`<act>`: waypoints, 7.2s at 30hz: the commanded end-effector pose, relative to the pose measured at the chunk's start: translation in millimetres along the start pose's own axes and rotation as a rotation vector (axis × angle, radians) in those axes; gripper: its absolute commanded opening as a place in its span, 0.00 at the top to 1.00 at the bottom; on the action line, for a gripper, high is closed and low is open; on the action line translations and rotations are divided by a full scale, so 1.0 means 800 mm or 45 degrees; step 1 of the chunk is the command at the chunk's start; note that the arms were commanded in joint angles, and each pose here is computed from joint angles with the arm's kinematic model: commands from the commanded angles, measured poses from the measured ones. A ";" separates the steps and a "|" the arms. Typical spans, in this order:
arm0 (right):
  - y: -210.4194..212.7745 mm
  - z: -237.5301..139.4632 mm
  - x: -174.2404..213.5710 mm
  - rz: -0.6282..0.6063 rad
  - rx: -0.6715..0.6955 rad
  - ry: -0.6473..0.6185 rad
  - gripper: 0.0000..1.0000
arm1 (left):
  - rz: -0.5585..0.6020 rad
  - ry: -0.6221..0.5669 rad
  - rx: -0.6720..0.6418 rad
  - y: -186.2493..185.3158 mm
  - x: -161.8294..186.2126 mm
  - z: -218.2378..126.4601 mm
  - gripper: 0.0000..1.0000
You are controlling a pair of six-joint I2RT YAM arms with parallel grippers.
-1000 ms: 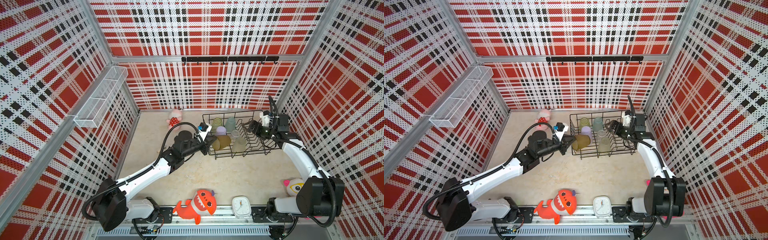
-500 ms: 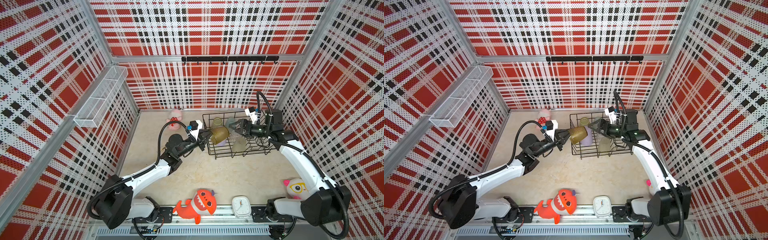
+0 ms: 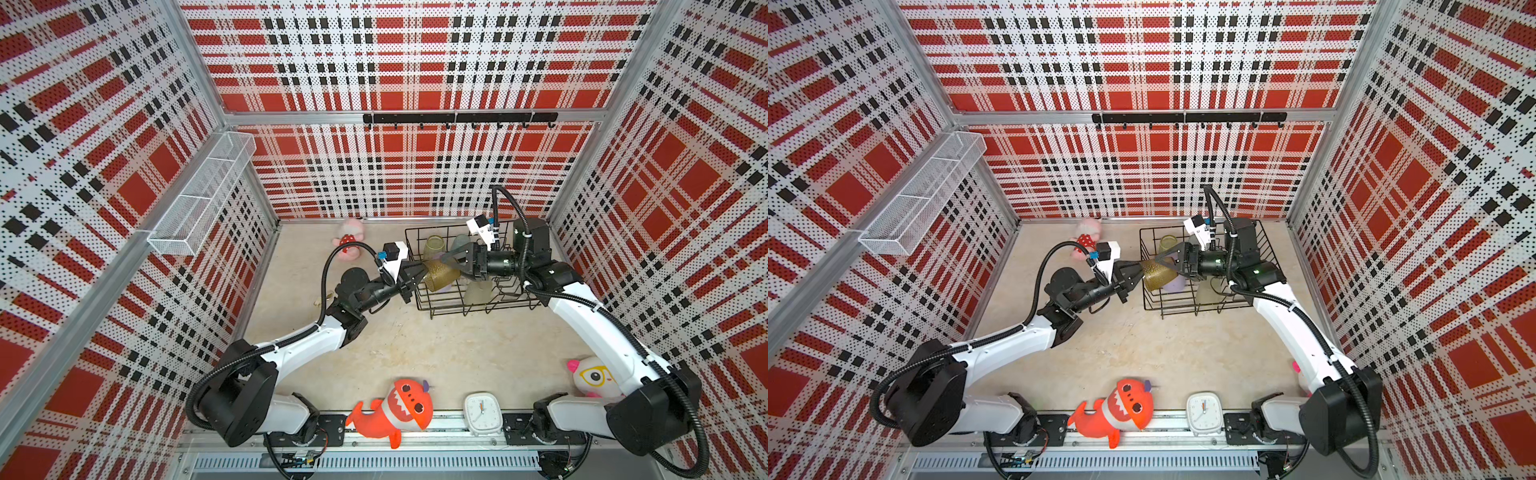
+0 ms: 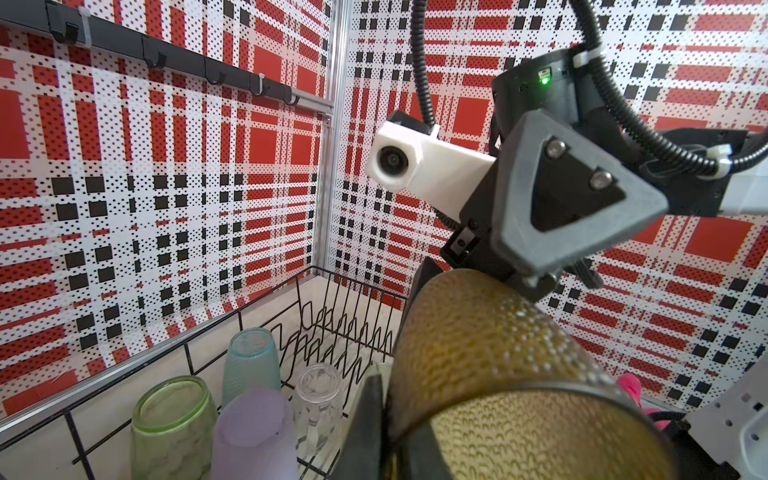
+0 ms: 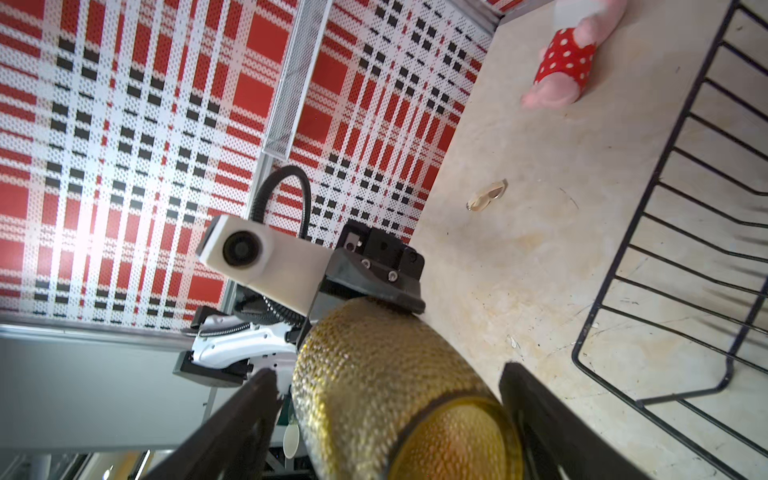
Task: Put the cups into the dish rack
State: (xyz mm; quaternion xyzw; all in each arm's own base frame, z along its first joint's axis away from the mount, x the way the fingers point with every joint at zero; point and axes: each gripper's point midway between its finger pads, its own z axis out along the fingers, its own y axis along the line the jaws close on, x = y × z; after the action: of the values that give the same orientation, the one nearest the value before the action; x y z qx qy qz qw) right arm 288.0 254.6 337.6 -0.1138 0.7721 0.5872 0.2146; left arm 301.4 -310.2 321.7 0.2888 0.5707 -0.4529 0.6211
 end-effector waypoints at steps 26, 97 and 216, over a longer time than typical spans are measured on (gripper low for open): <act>0.028 0.028 0.028 -0.041 -0.173 0.102 0.14 | -0.056 -0.074 0.115 -0.002 -0.012 0.005 0.97; -0.253 0.040 0.039 -0.404 1.371 0.174 0.31 | -0.221 -0.209 -1.296 0.194 -0.008 -0.212 0.08; -0.315 -0.269 0.031 0.047 1.288 -1.088 0.00 | 0.131 0.068 -1.665 0.253 0.035 -0.289 0.02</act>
State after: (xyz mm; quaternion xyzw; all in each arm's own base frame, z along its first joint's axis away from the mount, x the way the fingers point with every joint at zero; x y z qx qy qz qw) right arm 334.0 -30.0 175.7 0.2076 0.7839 0.0934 0.5777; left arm 375.6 -33.2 213.0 -0.1003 0.7413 0.0281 0.6630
